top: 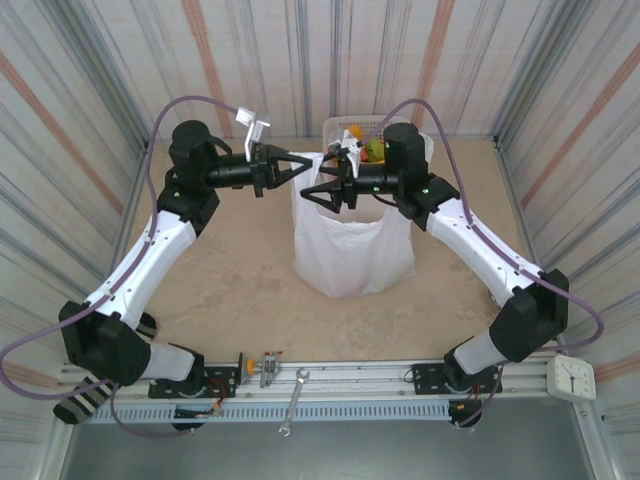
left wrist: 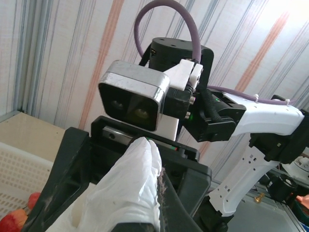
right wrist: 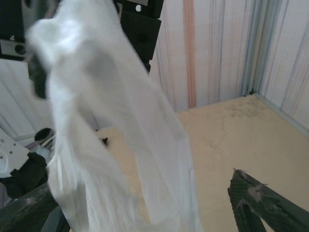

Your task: Place the fake fruits into the plastic bag and tie a complex knot

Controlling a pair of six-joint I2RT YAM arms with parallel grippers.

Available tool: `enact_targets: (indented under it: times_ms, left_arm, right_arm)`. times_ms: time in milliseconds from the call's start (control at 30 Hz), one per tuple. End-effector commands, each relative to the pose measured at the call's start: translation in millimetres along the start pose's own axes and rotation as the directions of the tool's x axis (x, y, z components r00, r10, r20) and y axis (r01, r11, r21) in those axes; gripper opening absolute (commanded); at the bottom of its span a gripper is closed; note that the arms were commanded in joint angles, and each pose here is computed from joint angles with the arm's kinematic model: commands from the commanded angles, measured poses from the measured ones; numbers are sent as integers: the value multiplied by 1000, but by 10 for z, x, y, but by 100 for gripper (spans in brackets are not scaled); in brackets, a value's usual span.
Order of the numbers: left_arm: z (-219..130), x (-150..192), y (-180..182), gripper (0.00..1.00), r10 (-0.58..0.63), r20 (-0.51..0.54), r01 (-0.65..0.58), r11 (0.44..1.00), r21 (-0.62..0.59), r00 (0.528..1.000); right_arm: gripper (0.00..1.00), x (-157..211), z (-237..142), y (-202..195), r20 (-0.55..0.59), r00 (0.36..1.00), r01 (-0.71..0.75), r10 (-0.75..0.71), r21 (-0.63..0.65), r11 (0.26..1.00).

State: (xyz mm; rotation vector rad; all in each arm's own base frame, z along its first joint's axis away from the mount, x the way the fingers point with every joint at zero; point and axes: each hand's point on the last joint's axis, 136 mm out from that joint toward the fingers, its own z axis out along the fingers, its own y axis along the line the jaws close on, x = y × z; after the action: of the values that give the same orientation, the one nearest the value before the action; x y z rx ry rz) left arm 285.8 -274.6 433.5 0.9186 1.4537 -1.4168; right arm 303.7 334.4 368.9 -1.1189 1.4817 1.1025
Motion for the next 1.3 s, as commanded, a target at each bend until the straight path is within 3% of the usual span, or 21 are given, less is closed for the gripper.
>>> enact_targets:
  times_ms: [0,200,433,600,833,1067,1267]
  left_arm:
    - [-9,-126,-201,3,98,18,-99,993,61,995]
    - [6,-115,-167,7,94,16,-95,994,63,995]
    - [-20,-220,-182,31,105,40,-107,993,40,994]
    - [-182,-283,-155,35,107,56,-105,994,-34,993]
    - [-532,-78,-17,42,60,66,-49,986,-157,996]
    - [-705,317,185,70,61,80,-39,966,-257,995]
    - [-583,533,389,79,78,100,-54,973,-227,992]
  right_arm:
    - [73,-191,50,131,43,999,31,-28,-72,997]
    - [41,-212,56,220,55,998,17,-11,-107,994]
    - [0,-147,38,214,37,999,-6,9,-97,995]
    - [0,-133,20,159,31,999,-25,27,-62,998]
    - [0,-148,-24,122,35,998,-46,48,-43,998]
    - [0,-209,-63,174,47,998,-40,42,-48,998]
    - [0,-230,-65,191,51,998,-46,49,-49,998]
